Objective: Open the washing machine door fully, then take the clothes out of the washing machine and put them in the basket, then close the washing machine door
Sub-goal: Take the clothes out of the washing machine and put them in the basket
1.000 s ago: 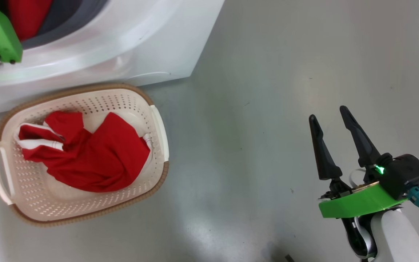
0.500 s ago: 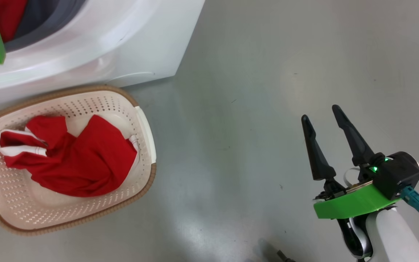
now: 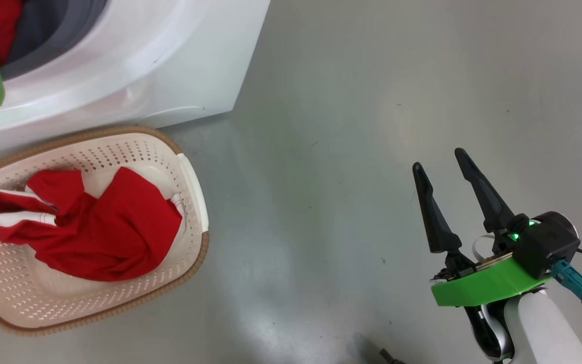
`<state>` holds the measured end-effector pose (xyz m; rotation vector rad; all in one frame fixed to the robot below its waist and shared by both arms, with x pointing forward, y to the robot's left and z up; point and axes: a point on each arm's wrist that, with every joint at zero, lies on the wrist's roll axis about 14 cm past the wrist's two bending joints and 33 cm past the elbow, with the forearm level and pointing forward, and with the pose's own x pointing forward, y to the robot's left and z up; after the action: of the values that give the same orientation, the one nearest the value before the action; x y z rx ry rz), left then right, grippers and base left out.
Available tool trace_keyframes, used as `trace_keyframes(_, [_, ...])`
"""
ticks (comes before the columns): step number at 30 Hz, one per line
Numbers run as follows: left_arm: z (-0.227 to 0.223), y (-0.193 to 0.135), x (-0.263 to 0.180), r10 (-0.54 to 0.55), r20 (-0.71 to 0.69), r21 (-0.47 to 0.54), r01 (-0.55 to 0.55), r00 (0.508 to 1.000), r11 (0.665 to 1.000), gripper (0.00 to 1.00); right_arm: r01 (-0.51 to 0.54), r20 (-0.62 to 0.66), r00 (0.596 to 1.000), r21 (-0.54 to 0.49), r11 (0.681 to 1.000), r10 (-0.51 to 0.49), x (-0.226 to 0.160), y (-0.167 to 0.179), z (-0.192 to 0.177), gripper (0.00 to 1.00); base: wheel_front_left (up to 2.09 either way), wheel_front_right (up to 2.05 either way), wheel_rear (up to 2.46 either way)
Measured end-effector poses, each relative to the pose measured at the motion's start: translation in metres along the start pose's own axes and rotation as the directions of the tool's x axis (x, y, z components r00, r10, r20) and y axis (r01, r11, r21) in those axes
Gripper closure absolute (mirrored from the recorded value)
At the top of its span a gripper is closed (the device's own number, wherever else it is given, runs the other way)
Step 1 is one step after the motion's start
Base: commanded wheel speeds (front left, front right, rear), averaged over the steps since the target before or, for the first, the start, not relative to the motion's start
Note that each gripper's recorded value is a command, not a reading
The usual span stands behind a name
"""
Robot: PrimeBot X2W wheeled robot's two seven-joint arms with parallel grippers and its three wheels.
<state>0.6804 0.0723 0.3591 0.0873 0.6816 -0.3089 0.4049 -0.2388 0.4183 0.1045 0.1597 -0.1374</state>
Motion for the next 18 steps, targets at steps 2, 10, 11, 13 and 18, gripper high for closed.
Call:
trace_keyframes(2, [-0.003,0.000,0.000,0.001,-0.016,0.002,-0.001,1.000,1.000,1.00,-0.001,0.000,1.000,0.001,1.000,0.001,0.000,0.000,0.000,0.00,0.00,0.00,0.00])
trace_keyframes(10, [0.001,0.004,-0.001,0.007,0.004,0.003,-0.007,1.000,1.000,1.00,-0.001,0.000,1.000,0.009,1.000,0.001,0.000,0.001,0.000,0.00,0.00,0.00,0.00])
trace_keyframes(11, [0.003,0.005,-0.001,0.008,0.016,0.003,-0.008,1.000,1.000,1.00,-0.002,-0.001,1.000,0.009,1.000,0.002,0.000,0.001,-0.001,0.00,0.00,0.00,0.00])
trace_keyframes(13, [0.009,0.006,-0.002,0.010,0.057,0.006,-0.011,0.998,1.000,1.00,-0.003,-0.003,1.000,0.010,1.000,0.003,0.001,0.002,-0.001,0.00,0.00,0.00,0.00])
trace_keyframes(18, [0.029,0.010,-0.005,0.017,0.180,0.011,-0.019,0.983,1.000,1.00,-0.011,-0.009,1.000,0.013,1.000,0.011,0.003,0.004,-0.005,0.00,0.00,0.00,0.00])
